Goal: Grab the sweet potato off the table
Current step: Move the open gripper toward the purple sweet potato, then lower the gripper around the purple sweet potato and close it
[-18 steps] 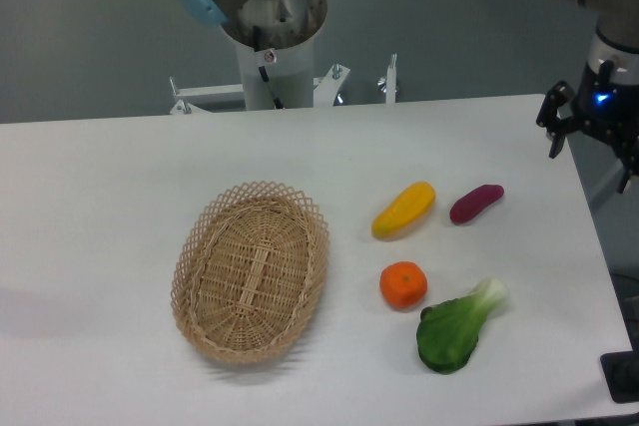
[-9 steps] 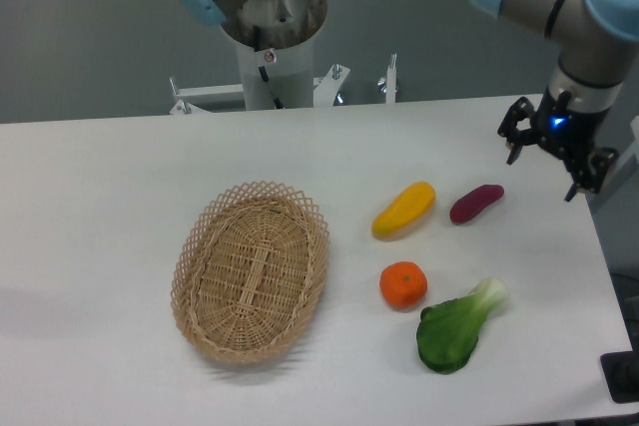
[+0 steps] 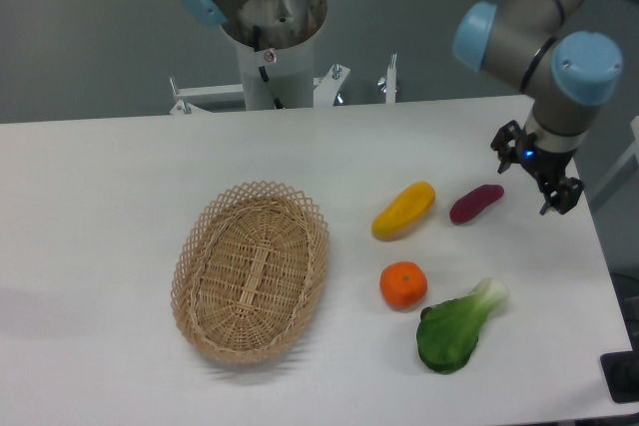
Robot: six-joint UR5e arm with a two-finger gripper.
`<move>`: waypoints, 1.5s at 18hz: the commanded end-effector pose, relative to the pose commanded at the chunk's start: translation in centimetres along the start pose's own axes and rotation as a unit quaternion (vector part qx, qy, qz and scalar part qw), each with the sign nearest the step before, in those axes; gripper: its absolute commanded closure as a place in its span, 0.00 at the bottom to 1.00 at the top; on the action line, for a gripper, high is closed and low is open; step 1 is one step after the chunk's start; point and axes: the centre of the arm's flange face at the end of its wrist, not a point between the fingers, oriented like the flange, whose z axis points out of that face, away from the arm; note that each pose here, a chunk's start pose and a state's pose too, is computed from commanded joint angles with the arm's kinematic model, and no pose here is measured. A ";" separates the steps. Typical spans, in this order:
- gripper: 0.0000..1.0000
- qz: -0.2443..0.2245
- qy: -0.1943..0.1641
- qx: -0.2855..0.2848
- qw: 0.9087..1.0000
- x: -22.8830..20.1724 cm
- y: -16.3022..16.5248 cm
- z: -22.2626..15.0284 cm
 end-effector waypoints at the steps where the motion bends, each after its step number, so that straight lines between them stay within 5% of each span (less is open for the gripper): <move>1: 0.00 0.000 0.001 0.000 1.000 0.1 0.0 0.2; 20: 0.00 -0.033 0.007 0.003 0.999 3.0 -1.8 3.9; 23: 0.44 -0.032 -0.002 0.001 0.999 2.8 -1.7 3.7; 27: 0.57 -0.029 -0.002 0.001 1.000 2.8 -1.7 3.8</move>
